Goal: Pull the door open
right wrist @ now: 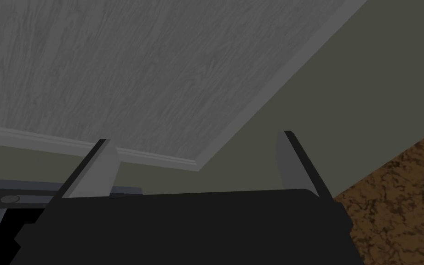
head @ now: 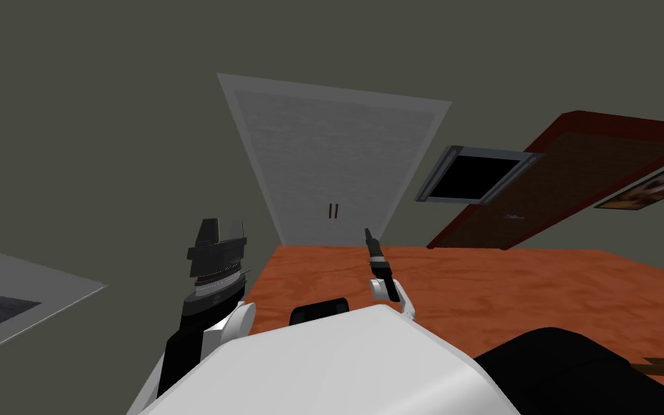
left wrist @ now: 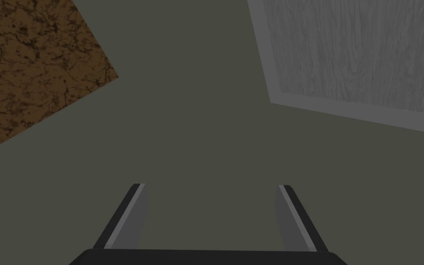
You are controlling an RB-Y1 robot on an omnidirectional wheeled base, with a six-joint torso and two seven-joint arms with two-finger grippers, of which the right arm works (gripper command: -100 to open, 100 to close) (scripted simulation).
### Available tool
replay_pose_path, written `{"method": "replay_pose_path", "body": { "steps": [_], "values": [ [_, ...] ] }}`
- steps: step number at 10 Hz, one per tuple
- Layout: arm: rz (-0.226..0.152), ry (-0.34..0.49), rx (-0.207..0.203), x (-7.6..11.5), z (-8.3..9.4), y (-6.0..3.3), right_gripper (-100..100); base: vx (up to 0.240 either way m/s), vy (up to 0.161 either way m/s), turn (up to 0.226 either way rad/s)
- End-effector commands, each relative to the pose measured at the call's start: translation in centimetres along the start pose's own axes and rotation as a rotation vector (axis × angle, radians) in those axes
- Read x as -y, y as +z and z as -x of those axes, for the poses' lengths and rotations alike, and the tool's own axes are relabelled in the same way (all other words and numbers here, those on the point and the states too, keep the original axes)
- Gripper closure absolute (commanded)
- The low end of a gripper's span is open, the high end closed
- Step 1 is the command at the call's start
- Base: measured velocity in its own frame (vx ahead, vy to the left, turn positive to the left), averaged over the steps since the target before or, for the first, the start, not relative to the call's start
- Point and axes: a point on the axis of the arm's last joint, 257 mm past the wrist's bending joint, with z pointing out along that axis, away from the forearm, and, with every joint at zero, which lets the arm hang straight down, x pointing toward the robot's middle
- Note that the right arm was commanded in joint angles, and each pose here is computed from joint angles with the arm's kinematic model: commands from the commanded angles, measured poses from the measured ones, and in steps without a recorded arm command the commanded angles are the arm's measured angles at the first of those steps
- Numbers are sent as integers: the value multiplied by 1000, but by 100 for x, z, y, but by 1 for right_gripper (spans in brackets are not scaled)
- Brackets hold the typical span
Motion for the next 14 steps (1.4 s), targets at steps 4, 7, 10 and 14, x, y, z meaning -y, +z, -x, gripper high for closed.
{"method": "replay_pose_path", "body": {
  "steps": [4,7,10,14],
  "values": [
    [-28,-102,-40,243,-170,-58,-100,100,24,-39],
    [-45,-165,-68,398,-282,-107,-100,97,25,-38],
    [-61,-228,-97,548,-392,-160,-100,86,33,-37],
    [-80,-309,-137,740,-537,-240,-100,105,32,-34]
  ]
}}
